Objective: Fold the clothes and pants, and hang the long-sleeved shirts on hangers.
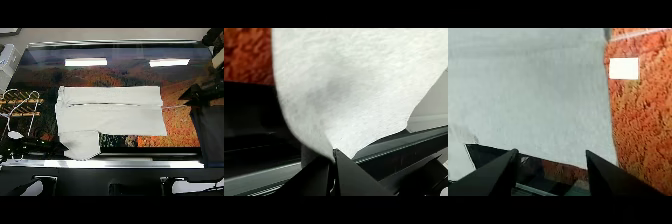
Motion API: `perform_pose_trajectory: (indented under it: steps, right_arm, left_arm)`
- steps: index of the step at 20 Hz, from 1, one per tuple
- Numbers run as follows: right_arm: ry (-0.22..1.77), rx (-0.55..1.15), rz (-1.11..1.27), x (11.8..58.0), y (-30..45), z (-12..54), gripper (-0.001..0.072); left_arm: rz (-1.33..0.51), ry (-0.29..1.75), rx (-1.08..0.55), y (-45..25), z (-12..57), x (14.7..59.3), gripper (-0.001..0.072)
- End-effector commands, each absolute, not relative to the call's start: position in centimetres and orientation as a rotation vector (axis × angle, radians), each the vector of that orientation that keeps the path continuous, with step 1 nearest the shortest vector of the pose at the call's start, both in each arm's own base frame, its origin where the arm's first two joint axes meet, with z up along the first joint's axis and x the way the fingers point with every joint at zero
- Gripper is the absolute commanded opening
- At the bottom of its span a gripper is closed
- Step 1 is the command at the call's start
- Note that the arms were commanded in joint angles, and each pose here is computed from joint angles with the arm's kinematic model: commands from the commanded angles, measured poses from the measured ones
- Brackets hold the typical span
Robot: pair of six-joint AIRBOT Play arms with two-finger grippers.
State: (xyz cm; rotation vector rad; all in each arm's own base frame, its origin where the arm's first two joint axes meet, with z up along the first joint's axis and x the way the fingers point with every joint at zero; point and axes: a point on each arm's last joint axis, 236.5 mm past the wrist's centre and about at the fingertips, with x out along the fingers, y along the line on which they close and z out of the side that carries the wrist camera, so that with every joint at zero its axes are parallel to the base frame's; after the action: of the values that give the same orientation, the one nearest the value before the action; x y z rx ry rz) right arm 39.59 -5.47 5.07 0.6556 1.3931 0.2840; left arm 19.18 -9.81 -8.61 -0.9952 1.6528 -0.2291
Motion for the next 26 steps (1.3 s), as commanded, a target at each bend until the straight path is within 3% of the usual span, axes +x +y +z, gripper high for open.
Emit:
perform_pose_trajectory:
  steps: [1,5,12,18,22,23,24,25,26]
  right_arm:
    - [1.525,0.808,0.237,35.0,-7.2,1.5,0.0486]
    - [1.685,0.894,0.219,29.8,-5.2,-4.9,0.0480]
    - [1.666,0.918,0.212,28.0,-3.5,-9.9,0.0481]
    - [1.554,1.000,0.228,29.6,-1.9,-10.8,0.0481]
    - [1.568,0.920,0.254,30.2,0.0,-11.4,0.0477]
    - [1.573,0.906,0.256,30.5,0.6,-11.5,0.0395]
    - [1.583,0.892,0.273,30.4,1.2,-11.5,0.0186]
    - [1.594,0.890,0.293,30.2,1.6,-11.3,0.0031]
    - [1.602,0.906,0.316,29.9,1.9,-10.8,0.0034]
  left_arm:
    - [-0.235,1.653,-0.994,-10.0,-8.6,19.2,0.0018]
    - [-0.234,1.655,-0.997,-10.0,-8.5,19.1,0.0018]
    - [-0.227,1.654,-1.008,-10.0,-8.5,19.2,0.0019]
    - [-0.221,1.656,-1.014,-10.0,-8.5,19.2,0.0018]
    - [-0.219,1.654,-1.013,-10.0,-8.5,19.3,0.0018]
    - [-0.218,1.654,-1.014,-10.0,-8.5,19.3,0.0018]
    - [-0.218,1.654,-1.014,-10.0,-8.5,19.3,0.0019]
    - [-0.218,1.655,-1.014,-10.0,-8.5,19.3,0.0019]
    - [-0.221,1.656,-1.015,-10.0,-8.5,19.2,0.0018]
